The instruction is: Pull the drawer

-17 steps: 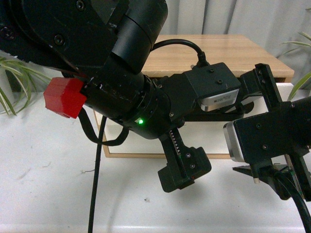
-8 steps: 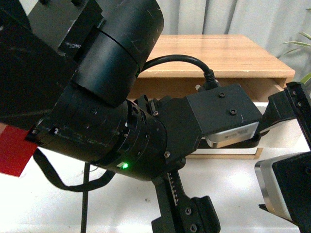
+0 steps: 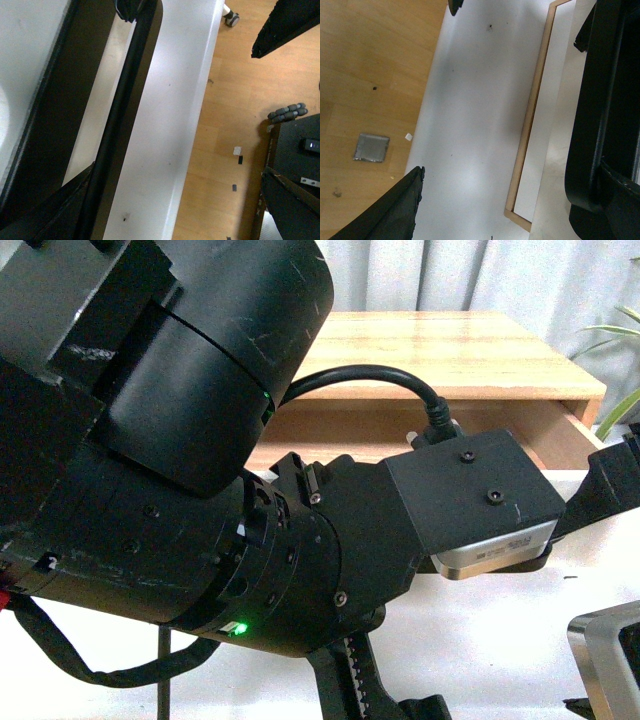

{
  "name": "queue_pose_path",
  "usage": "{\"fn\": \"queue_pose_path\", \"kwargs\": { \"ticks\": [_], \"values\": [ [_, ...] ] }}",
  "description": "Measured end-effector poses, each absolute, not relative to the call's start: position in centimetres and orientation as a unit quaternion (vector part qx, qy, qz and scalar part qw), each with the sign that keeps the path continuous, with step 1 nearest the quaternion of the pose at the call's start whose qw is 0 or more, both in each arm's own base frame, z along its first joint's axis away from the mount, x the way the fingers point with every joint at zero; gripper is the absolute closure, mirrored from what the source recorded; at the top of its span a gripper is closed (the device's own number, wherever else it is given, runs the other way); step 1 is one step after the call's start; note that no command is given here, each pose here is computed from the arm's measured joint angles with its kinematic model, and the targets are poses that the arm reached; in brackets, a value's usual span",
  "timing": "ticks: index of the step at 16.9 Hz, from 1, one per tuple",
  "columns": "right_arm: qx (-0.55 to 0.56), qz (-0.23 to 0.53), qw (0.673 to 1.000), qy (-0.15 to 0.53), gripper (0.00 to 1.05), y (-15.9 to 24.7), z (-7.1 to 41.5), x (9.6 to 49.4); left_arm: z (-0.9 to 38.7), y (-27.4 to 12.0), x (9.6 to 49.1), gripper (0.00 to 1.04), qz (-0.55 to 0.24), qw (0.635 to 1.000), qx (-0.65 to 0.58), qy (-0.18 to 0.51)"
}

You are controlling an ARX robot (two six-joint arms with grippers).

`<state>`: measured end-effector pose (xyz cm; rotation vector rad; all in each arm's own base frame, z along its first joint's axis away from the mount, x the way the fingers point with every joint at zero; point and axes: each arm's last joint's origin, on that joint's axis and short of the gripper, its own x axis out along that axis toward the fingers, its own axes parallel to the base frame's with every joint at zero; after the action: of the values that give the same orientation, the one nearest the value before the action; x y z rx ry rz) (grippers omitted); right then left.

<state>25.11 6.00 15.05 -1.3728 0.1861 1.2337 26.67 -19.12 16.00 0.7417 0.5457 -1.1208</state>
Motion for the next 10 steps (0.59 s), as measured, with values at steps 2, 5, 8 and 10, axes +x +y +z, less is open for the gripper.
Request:
{"fn": "queue_pose_path", "kwargs": {
  "ticks": [2,5,8,10],
  "values": [
    [-0.579,0.537,0.608,0.082,0.06,5.9,15.9,24.9,17.1,-18.9,26.6,0.07,-0.512,0.762,0.309,0.247],
    [-0.564,0.533,0.627,0.065,0.06,5.6,17.2,24.5,20.9,-18.2,26.6,0.07,-0.509,0.797,0.244,0.214],
    [-0.529,0.519,0.670,0.032,0.06,5.2,19.4,24.9,24.4,-17.3,26.2,0.07,-0.499,0.832,0.188,0.155],
    [-0.518,0.464,0.719,0.004,0.06,4.3,20.6,26.1,25.9,-15.7,26.6,0.07,-0.453,0.872,0.149,0.115]
  ]
}}
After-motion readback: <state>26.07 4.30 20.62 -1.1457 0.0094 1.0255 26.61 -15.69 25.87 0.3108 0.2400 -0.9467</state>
